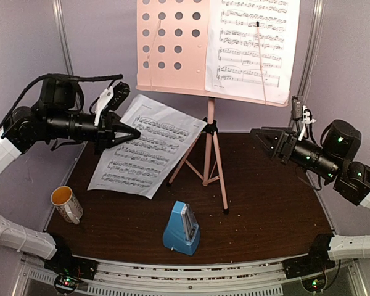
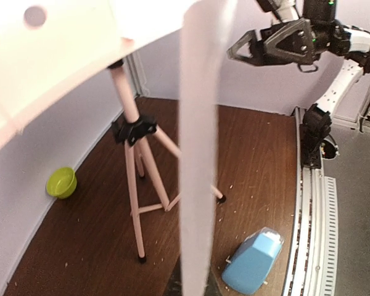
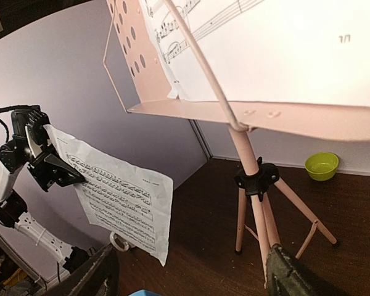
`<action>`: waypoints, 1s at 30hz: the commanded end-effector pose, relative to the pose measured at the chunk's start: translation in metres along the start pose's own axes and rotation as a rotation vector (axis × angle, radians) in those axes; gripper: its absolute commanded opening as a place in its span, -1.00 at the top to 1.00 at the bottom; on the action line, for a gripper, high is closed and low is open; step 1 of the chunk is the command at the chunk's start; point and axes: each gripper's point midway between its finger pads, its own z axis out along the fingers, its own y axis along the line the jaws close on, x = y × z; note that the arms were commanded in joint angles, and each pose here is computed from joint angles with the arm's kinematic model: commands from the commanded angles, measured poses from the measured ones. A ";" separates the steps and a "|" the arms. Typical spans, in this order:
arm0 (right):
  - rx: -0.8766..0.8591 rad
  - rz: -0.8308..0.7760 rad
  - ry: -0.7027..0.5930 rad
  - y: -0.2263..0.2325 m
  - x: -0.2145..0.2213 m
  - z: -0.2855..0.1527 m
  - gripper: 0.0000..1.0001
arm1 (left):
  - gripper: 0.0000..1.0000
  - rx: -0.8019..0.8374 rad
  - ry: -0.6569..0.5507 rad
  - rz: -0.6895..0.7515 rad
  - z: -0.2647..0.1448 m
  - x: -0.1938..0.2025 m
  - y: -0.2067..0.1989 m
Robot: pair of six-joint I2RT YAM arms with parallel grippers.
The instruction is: Set up the instrument practice props
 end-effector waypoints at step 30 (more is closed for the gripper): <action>-0.269 -0.189 -0.177 0.113 -0.056 -0.005 -0.64 | 1.00 0.389 -0.611 0.046 -0.007 -0.197 -0.073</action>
